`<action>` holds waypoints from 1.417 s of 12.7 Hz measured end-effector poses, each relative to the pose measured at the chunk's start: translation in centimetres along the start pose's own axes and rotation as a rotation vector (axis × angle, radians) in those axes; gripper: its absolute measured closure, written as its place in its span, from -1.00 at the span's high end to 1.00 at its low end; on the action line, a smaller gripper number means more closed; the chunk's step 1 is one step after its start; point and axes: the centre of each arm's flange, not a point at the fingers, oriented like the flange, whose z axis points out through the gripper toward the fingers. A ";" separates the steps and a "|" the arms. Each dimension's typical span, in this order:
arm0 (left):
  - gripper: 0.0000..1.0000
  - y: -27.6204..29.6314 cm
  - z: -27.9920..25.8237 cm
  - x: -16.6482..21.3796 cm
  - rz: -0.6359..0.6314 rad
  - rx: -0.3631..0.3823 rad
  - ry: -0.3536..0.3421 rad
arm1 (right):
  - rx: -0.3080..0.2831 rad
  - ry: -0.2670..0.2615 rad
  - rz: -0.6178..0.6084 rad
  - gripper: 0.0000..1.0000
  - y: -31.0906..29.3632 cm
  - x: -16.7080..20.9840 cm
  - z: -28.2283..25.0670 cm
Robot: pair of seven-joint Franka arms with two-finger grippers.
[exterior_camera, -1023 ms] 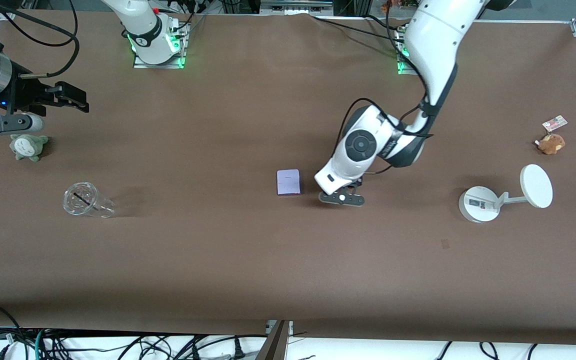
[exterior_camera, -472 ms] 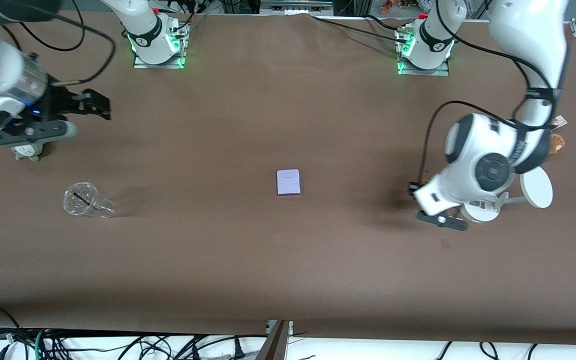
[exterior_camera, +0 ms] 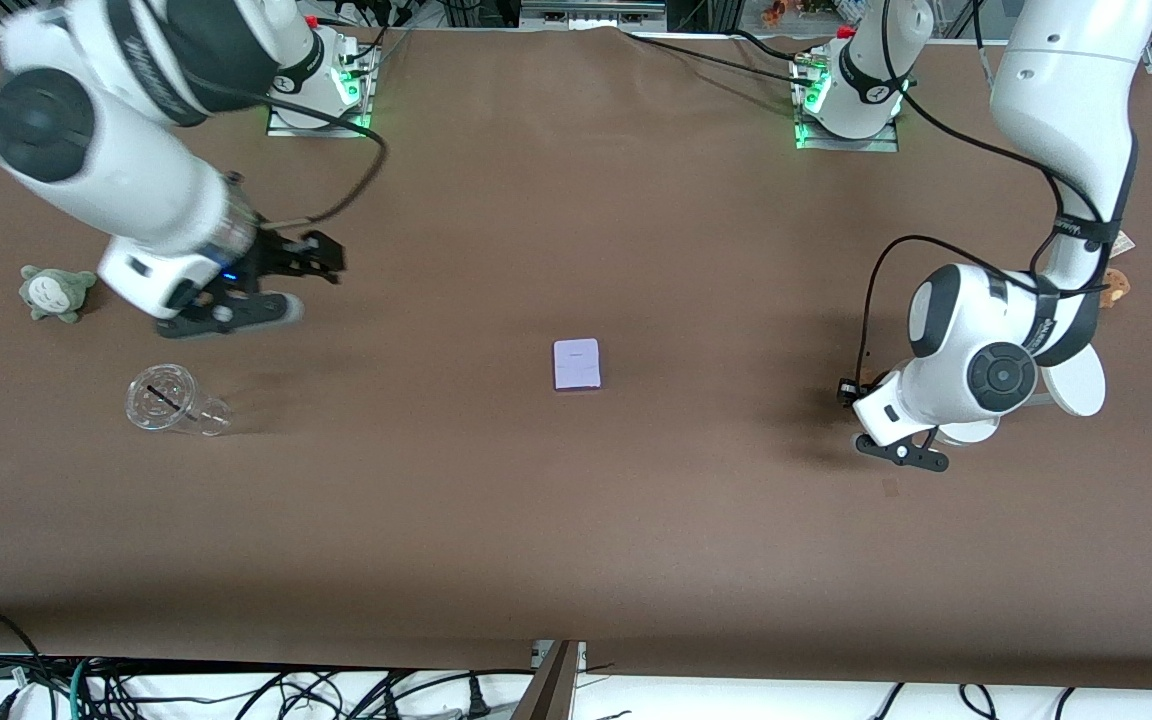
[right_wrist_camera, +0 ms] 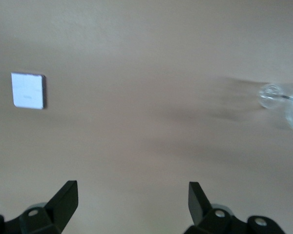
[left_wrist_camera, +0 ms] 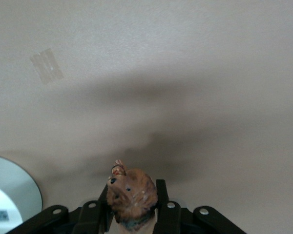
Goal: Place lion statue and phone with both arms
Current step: 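Carry the lion beside the white lamp while the right gripper reaches the phone, then release the lion and raise the left gripper while the right gripper lowers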
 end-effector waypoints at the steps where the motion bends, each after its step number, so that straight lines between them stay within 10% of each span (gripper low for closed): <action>1: -0.27 -0.5 0.8 -0.1 0.004 0.013 0.007 | 0.003 0.008 0.012 1.00 -1.6 0.7 1.4; 5: -0.17 -1.3 1.6 -0.4 -0.001 0.018 0.005 | 0.024 0.048 0.061 1.00 -7.2 3.3 7.8; 10: 0.98 -1.4 -3.6 -0.2 -0.005 0.034 0.049 | 0.056 0.086 0.097 1.00 -14.5 4.8 17.2; 18: 1.00 -1.0 -27.2 -6.5 -0.040 0.084 0.093 | 0.099 0.134 0.105 1.00 -21.8 4.1 28.7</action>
